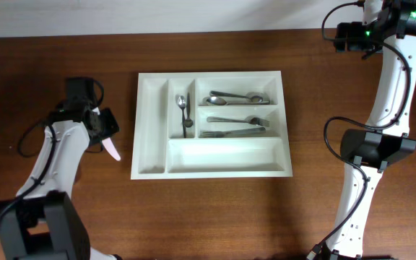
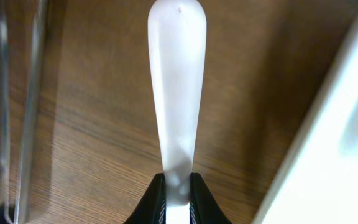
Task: Pack container
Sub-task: 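Grasp the pink plastic knife with the left gripper, then lay the pink knife into the tray's bottom compartment with the left gripper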
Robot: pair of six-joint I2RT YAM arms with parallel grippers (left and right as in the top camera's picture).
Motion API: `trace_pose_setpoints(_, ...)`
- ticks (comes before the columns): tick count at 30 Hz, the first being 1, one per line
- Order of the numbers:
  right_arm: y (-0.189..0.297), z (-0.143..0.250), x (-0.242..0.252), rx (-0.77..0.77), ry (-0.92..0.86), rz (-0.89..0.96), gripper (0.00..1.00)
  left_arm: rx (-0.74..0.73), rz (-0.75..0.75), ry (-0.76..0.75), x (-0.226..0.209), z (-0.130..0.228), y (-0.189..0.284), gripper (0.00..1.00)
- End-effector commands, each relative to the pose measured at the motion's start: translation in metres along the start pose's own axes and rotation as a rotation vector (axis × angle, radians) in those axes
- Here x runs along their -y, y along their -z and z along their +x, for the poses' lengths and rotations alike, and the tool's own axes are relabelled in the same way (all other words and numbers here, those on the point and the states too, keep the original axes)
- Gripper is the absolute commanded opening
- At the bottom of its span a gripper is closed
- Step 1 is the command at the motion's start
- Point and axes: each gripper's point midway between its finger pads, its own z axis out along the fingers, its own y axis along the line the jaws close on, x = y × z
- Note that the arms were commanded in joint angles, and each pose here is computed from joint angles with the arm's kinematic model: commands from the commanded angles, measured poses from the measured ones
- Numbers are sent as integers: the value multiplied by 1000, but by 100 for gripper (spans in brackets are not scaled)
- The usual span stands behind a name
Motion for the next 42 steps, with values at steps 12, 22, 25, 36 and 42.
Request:
trace_pose_setpoints(12, 11, -5, 0, 24, -3, 11, 99, 43, 201, -211, 81, 0, 50, 2)
trace_pose_setpoints(22, 11, -5, 0, 24, -3, 11, 99, 65, 230, -401, 112, 12, 54, 2)
trace_pose_setpoints(25, 11, -5, 0, 24, -3, 11, 99, 72, 239, -413, 118, 14, 56, 2)
trace_pose_setpoints(36, 11, -5, 0, 24, -3, 11, 99, 92, 394, -707, 167, 40, 69, 2)
trace_pose_setpoints(42, 11, -5, 0, 24, -3, 11, 99, 163, 486, -1116, 206, 72, 83, 2)
